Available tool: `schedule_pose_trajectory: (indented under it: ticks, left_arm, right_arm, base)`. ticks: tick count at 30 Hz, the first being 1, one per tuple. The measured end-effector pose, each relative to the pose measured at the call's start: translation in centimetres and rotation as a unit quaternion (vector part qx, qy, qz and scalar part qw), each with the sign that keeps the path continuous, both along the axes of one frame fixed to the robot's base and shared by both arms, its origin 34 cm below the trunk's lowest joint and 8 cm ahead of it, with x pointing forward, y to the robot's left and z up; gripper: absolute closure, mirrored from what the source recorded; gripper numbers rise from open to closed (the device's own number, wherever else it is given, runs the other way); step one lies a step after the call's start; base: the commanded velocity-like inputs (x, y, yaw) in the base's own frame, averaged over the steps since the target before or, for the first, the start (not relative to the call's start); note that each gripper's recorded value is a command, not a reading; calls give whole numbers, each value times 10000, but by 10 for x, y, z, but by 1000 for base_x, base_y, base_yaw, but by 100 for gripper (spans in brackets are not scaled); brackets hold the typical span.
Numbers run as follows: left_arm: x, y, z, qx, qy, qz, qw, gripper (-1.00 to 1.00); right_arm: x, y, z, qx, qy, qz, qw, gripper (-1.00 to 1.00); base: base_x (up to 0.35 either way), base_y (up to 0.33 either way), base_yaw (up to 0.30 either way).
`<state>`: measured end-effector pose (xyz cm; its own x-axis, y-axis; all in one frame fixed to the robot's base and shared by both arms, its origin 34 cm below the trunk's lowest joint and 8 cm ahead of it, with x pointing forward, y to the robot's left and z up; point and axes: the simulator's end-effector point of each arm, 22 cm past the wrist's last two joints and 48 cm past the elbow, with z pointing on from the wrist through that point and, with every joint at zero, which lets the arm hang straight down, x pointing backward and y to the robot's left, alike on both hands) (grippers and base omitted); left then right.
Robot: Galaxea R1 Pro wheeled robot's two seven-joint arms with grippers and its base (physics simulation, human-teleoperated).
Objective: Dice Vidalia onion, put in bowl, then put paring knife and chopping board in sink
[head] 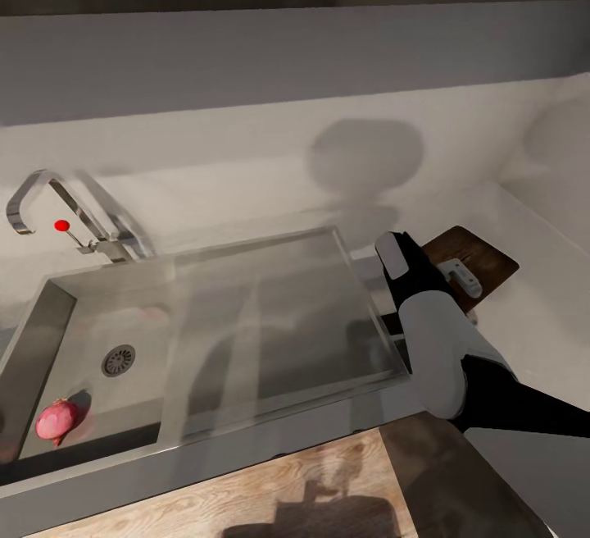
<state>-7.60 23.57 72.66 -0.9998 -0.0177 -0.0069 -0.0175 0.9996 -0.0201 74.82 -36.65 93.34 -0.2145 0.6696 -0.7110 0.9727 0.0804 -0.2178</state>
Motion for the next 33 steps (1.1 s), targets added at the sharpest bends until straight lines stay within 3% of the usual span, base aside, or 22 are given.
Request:
schedule_pose_trajectory:
  ticks: [16, 33]
  left_arm:
    - [0, 3, 0, 16, 5, -10, 10000, -100]
    - [-1, 3, 0, 13, 6, -21, 10000, -100]
  right_arm:
    - [-6, -1, 2, -73, -115, -283, 9995, -100]
    - [-8, -1, 3, -96, -102, -324, 9994, -100]
  base:
    - [0, 0, 0]
    - [0, 0, 0]
